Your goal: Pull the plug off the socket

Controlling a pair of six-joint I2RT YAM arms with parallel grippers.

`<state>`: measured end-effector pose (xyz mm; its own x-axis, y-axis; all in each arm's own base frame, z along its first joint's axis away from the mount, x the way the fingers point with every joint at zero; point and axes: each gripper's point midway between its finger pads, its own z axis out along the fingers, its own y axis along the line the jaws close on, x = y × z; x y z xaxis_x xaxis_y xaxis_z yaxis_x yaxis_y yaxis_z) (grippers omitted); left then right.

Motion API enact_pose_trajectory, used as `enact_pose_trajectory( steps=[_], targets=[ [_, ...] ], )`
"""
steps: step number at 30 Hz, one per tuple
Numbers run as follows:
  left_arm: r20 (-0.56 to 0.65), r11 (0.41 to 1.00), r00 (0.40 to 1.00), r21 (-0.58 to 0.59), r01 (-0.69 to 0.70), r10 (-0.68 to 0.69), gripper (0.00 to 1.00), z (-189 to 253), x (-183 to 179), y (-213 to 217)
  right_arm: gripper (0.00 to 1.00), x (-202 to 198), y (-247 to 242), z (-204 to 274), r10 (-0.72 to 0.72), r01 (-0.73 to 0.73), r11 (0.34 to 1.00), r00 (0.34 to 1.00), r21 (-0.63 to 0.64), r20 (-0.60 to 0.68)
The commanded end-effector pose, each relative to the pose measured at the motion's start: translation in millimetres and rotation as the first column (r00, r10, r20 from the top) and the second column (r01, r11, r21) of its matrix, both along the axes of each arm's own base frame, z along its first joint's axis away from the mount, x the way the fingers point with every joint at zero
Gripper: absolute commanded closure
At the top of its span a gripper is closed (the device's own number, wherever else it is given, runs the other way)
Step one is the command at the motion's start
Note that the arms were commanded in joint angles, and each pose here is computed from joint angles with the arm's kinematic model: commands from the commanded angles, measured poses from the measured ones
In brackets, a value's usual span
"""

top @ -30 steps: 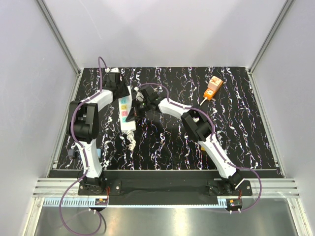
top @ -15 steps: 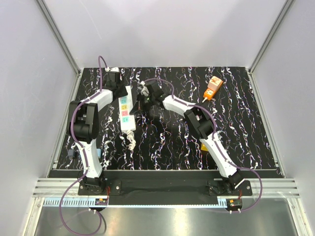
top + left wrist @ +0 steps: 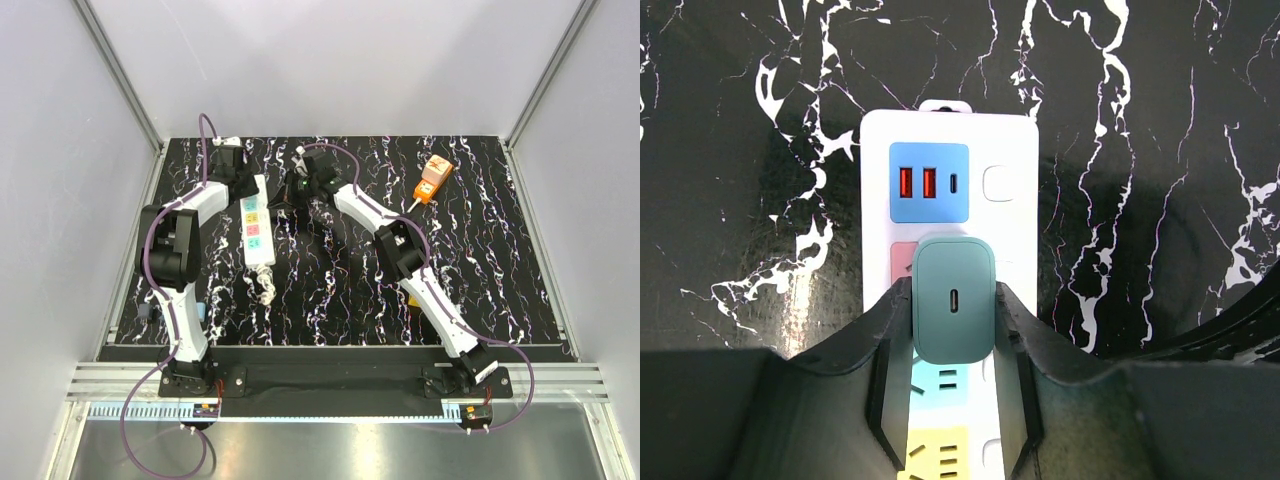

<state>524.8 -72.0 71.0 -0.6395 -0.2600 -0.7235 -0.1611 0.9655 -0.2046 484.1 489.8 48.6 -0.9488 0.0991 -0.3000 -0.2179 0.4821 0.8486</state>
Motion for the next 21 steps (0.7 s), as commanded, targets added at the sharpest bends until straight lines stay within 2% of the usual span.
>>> enact_pose_trajectory(
  steps=[1, 12, 21],
  targets=[
    [0.105, 1.000, 0.994, -0.004, -0.012, 0.013, 1.00, 26.0, 18.3, 0.2, 1.00, -4.2, 14.5, 10.5, 0.015, -0.016, 0.999, 0.999, 0.028, 0.035],
    [0.112, 1.000, 0.994, -0.007, -0.002, 0.003, 1.00, 26.6, 18.3, -1.2, 1.00, -8.8, 36.1, 57.9, 0.016, -0.026, 0.998, 0.982, 0.054, 0.188],
    [0.116, 1.000, 0.993, -0.004, -0.004, 0.004, 1.00, 26.8, 18.8, -0.7, 1.00, -16.5, 40.5, 79.6, 0.033, -0.049, 0.997, 0.966, 0.059, 0.256]
  ],
)
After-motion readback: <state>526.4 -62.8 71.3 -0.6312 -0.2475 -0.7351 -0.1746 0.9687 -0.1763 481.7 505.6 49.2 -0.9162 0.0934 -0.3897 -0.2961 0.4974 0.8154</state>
